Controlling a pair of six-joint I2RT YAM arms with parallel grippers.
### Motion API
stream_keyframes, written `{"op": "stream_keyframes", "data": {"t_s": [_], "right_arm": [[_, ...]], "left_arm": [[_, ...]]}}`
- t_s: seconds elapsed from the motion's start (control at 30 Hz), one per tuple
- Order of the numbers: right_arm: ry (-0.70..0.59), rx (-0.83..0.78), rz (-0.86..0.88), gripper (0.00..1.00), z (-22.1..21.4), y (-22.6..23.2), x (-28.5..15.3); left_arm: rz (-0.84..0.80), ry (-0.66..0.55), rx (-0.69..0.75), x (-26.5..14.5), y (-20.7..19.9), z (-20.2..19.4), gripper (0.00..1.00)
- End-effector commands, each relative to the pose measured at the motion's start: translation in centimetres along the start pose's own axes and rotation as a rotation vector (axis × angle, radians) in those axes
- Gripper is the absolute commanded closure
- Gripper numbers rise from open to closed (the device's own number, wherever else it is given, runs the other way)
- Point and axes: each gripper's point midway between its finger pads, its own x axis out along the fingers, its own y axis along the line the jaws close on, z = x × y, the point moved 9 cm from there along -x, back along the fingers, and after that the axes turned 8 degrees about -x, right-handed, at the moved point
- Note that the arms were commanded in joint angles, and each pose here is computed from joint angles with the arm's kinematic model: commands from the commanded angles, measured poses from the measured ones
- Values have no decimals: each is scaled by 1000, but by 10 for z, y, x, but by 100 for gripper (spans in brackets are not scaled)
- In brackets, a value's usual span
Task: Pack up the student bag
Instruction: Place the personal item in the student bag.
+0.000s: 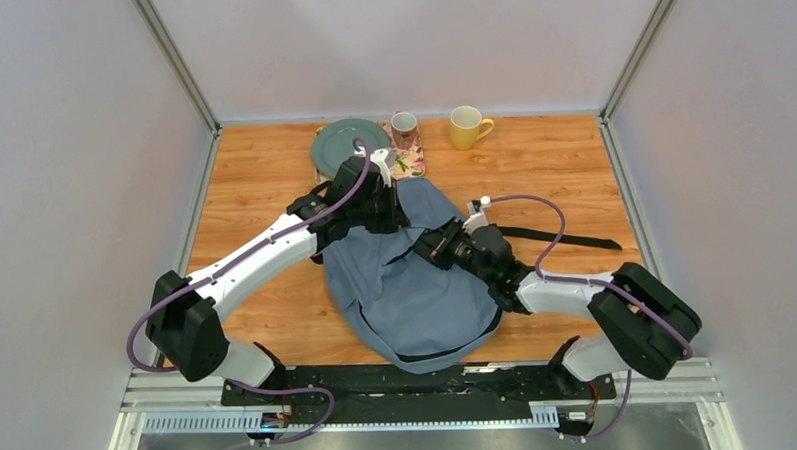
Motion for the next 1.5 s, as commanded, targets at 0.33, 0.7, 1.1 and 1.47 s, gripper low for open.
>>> {"op": "stream_keyframes", "data": {"t_s": [0.33,0.7,1.1,1.47], "right_arm": [[39,-145,-174,46,2,7,5],[60,-181,-248,84,1,2,-23],[124,-144,-92,100,0,27,8],[84,-158,-66,100,12,38,49]], "left_arm": [[11,-8,30,-12,3,-1,100],[25,-7,22,-12,11,-4,100],[26,15,21,-11,12,-6,100],[4,23,7,-10,13,-11,100]]}}
